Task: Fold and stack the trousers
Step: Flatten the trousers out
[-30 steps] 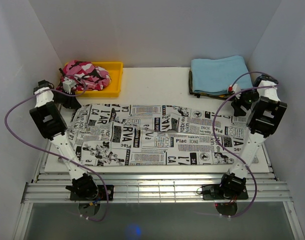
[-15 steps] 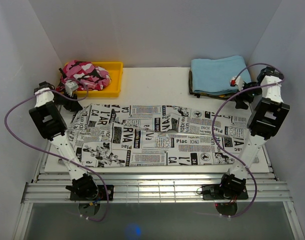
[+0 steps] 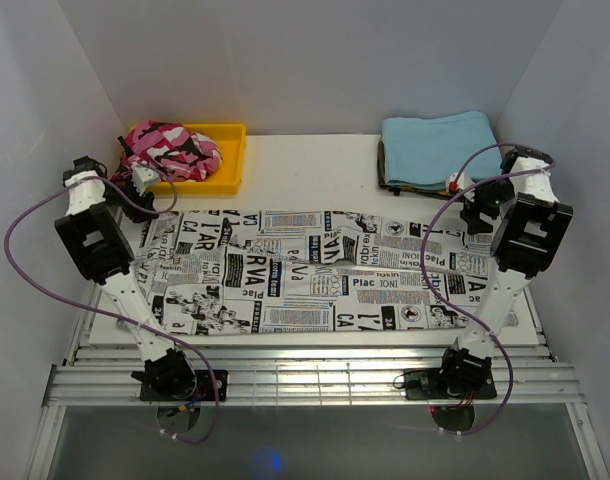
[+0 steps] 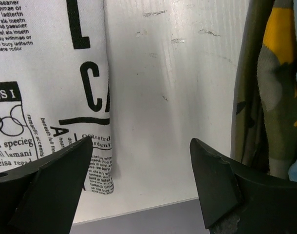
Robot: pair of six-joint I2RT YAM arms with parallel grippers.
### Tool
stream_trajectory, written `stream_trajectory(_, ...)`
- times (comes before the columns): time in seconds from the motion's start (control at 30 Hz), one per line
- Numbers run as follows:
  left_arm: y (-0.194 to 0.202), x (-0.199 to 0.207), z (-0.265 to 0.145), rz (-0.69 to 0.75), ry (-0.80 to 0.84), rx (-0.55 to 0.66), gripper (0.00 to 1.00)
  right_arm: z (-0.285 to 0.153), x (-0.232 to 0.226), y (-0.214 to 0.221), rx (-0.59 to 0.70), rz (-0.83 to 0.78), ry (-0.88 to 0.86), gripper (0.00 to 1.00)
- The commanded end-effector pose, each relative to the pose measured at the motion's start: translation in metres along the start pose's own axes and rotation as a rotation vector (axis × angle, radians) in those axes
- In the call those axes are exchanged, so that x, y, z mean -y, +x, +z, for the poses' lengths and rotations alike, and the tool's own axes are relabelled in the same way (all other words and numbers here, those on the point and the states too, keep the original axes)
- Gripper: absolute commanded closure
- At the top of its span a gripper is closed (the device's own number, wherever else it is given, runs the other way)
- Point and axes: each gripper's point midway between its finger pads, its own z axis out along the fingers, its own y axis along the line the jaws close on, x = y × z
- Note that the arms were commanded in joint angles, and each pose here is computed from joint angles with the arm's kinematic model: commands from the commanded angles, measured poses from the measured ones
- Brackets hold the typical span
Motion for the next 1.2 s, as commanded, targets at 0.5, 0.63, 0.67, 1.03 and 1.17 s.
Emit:
stream_trajectory(0.5,0.015,0.003,0.026,0.267,0.13,-0.121,0.41,0.012,-0.022,0.003,-0.069,-0.052,-0.102,0.13)
stream_trajectory(0.63,0.033,0.02,0.038,0.261,0.214,-0.164,0.42,0.008,-0.02,0.0,-0.067,-0.055,-0.086,0.14)
stream_trajectory(0.67,0.036,0.023,0.04,0.255,0.225,-0.173,0.43,0.008,-0.02,0.0,-0.068,-0.055,-0.086,0.13)
stream_trajectory(1.03,0.063,0.067,0.04,0.197,0.373,-0.267,0.96,-0.011,-0.003,-0.008,-0.039,-0.065,-0.01,0.1)
stream_trajectory(1.17,0.057,0.06,0.041,0.192,0.337,-0.253,1.0,-0.006,0.004,-0.009,-0.023,-0.061,-0.005,0.04)
